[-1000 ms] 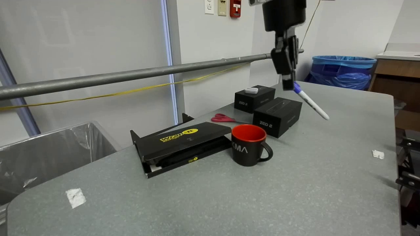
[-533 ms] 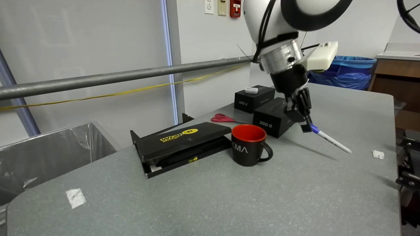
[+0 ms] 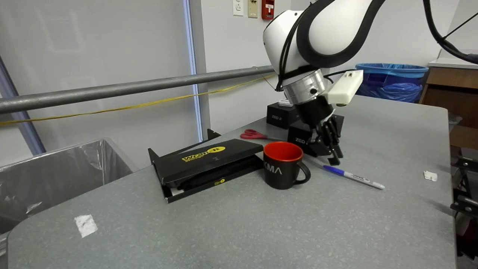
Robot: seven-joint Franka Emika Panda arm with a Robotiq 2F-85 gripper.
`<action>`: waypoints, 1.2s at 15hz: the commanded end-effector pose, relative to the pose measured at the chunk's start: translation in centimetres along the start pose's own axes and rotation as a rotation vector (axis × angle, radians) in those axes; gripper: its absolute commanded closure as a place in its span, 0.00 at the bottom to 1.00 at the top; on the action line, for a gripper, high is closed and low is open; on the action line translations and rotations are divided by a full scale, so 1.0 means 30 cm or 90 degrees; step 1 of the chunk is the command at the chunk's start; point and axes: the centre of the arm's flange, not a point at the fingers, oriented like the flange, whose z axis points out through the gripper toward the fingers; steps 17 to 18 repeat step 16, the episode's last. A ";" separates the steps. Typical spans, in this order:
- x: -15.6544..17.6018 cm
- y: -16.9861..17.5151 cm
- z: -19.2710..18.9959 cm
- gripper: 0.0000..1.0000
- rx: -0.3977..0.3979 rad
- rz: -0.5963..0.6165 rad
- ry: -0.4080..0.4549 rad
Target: Remove the pen from the black cup and put it on the table
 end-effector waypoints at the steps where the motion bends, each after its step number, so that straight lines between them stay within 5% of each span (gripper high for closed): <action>1: 0.040 -0.010 -0.029 0.37 -0.011 0.014 0.010; 6: 0.045 -0.005 -0.051 0.01 -0.005 0.016 0.018; 18: 0.025 0.001 -0.048 0.00 0.004 0.005 0.019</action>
